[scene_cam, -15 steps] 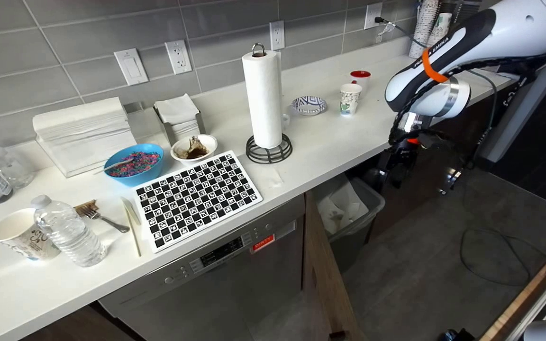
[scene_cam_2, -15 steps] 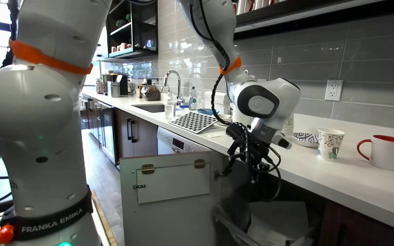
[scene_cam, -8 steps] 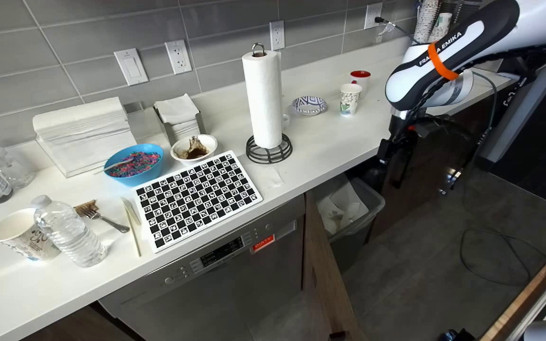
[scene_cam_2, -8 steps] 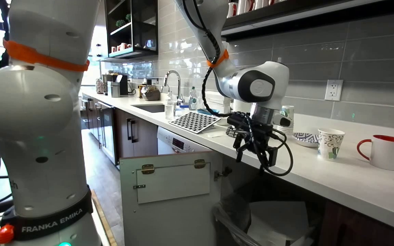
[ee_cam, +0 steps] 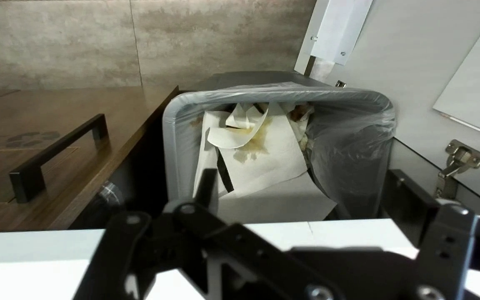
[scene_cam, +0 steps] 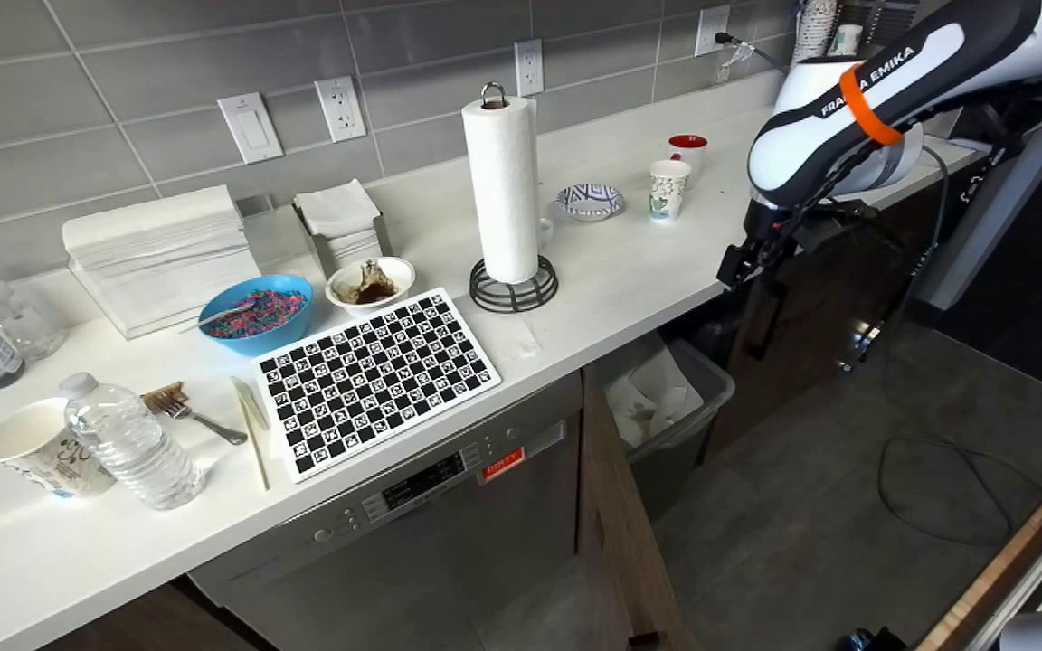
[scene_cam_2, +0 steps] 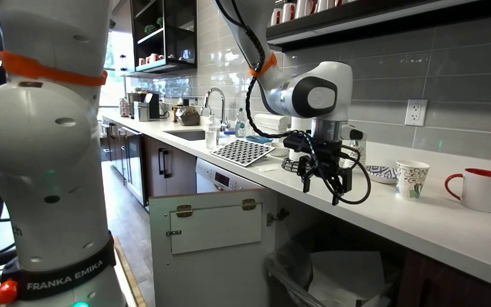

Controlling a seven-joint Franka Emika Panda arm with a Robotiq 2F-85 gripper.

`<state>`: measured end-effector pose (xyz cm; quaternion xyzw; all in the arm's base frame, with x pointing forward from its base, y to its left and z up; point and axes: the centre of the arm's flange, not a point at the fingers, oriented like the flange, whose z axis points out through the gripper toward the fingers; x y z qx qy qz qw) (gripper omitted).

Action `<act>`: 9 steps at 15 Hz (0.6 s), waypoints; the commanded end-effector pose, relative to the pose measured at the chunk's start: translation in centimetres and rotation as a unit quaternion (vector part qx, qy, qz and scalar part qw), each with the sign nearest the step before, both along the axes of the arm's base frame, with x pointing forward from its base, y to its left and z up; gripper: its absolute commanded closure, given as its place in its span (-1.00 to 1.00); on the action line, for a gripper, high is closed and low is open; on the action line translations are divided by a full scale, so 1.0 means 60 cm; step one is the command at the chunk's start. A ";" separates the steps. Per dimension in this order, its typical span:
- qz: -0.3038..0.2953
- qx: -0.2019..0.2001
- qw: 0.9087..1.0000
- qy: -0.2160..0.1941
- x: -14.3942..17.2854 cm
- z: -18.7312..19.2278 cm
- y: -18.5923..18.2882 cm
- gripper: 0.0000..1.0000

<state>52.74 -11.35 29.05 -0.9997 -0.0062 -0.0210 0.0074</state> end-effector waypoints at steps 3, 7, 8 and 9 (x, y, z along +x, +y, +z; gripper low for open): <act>-0.001 -0.002 1.000 -0.007 -0.002 0.010 -0.003 -1.00; 0.000 -0.002 1.000 -0.008 0.000 0.011 -0.001 -1.00; 0.000 -0.002 1.000 -0.008 0.000 0.011 -0.001 -1.00; 0.000 -0.002 1.000 -0.008 0.000 0.011 -0.001 -1.00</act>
